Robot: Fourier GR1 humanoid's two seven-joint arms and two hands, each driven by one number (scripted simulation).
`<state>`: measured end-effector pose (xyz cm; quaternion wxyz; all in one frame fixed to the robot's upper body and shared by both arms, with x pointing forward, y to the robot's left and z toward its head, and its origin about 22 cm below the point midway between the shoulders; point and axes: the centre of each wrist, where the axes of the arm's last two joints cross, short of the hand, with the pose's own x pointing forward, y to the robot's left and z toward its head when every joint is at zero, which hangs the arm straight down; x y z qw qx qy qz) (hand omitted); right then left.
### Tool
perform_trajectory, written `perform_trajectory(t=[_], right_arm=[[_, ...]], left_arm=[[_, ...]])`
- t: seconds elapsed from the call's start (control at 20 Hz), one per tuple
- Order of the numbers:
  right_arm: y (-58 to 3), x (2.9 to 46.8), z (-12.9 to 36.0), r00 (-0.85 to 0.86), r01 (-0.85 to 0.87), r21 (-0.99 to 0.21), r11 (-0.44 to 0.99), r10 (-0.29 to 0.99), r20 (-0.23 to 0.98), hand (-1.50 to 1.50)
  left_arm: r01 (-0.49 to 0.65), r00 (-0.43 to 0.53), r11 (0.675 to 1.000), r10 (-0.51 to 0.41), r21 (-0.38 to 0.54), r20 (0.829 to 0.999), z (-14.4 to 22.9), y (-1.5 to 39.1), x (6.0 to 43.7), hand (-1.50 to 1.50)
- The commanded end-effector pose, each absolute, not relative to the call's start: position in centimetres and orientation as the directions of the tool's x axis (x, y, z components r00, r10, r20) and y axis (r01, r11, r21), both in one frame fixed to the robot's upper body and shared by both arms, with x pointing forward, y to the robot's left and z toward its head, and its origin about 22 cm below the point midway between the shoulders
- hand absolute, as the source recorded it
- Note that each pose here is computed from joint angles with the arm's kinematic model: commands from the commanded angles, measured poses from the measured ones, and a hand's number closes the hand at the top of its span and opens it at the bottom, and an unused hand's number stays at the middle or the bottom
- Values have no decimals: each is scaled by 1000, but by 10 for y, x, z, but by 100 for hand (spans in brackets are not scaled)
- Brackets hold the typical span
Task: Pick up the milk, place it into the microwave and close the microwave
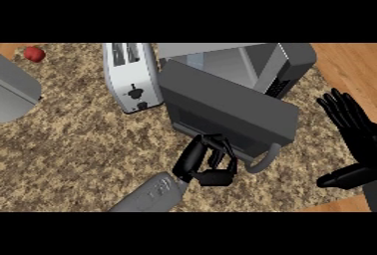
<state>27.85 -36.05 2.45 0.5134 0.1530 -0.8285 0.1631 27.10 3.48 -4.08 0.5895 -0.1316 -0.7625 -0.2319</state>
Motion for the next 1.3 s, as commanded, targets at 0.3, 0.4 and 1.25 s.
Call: perform_trajectory(t=[0.3,0.4,1.25], right_arm=[[-364,290,74,-487,-515,-178,839,-116,865,-150],[-368,293,87,-502,-519,-199,831,-108,858,-150],[-388,309,196,-761,-235,-561,794,209,614,150]], left_arm=[[249,-293,963,-28,105,956,-4,21,301,150],[214,-275,972,-38,100,961,-3,22,307,150],[24,-238,1000,14,-9,971,31,15,337,-150]])
